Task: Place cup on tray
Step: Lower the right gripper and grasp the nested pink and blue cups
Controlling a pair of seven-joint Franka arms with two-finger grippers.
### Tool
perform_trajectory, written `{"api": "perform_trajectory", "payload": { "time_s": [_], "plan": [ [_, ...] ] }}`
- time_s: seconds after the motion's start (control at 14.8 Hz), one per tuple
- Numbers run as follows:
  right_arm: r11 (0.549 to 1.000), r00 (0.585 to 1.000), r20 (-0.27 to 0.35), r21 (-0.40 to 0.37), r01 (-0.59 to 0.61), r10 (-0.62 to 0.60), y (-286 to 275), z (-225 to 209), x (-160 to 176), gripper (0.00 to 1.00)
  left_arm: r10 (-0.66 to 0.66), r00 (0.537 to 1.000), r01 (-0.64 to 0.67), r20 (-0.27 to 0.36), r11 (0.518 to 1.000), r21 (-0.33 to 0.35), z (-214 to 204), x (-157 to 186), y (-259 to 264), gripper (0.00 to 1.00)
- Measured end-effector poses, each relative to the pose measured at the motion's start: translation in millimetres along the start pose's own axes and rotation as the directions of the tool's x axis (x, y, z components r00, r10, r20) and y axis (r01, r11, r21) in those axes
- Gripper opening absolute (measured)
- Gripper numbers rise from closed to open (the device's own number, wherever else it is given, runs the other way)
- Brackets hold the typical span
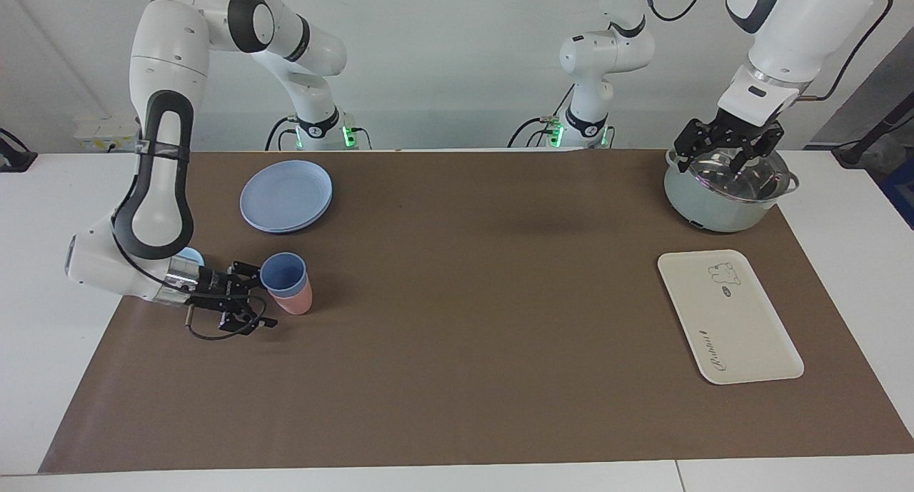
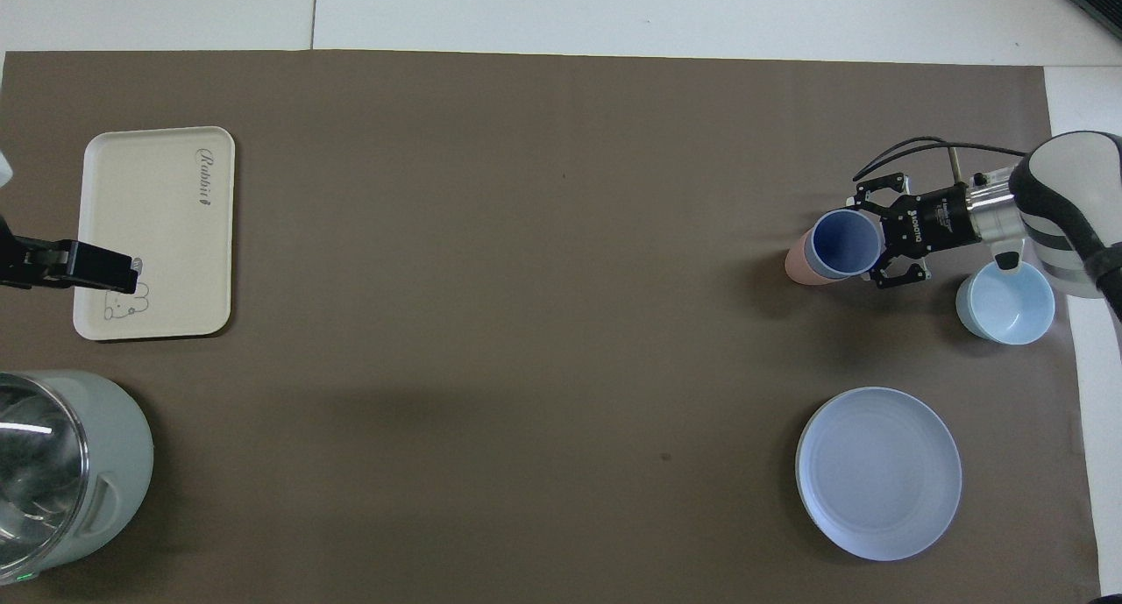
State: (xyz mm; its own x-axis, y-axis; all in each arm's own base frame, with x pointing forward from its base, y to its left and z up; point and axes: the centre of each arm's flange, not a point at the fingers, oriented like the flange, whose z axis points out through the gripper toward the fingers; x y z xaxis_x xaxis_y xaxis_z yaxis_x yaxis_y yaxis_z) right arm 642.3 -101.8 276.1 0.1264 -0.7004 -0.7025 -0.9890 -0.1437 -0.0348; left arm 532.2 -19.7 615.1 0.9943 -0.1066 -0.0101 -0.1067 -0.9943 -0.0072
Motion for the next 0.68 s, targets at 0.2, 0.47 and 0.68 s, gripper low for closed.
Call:
{"api": "perform_trajectory", "payload": {
  "time_s": [0.2,0.47,0.68],
  "plan": [
    [1.0,1.0,0.025,-0.027,-0.002,0.003,7,2,-2,0.9,-0.006,1.0,0.006,-0.001,1.0,0.0,-1,-1,-3,1.0],
    [1.0,0.997,0.068,0.005,-0.026,0.026,16,6,2,0.9,-0.006,1.0,0.006,-0.001,1.0,0.0,-1,-1,-3,1.0],
    [0.998,0.994,0.095,0.04,-0.056,0.052,19,16,5,0.89,-0.006,1.0,0.006,-0.001,1.0,0.0,-1,-1,-3,1.0]
  ]
}}
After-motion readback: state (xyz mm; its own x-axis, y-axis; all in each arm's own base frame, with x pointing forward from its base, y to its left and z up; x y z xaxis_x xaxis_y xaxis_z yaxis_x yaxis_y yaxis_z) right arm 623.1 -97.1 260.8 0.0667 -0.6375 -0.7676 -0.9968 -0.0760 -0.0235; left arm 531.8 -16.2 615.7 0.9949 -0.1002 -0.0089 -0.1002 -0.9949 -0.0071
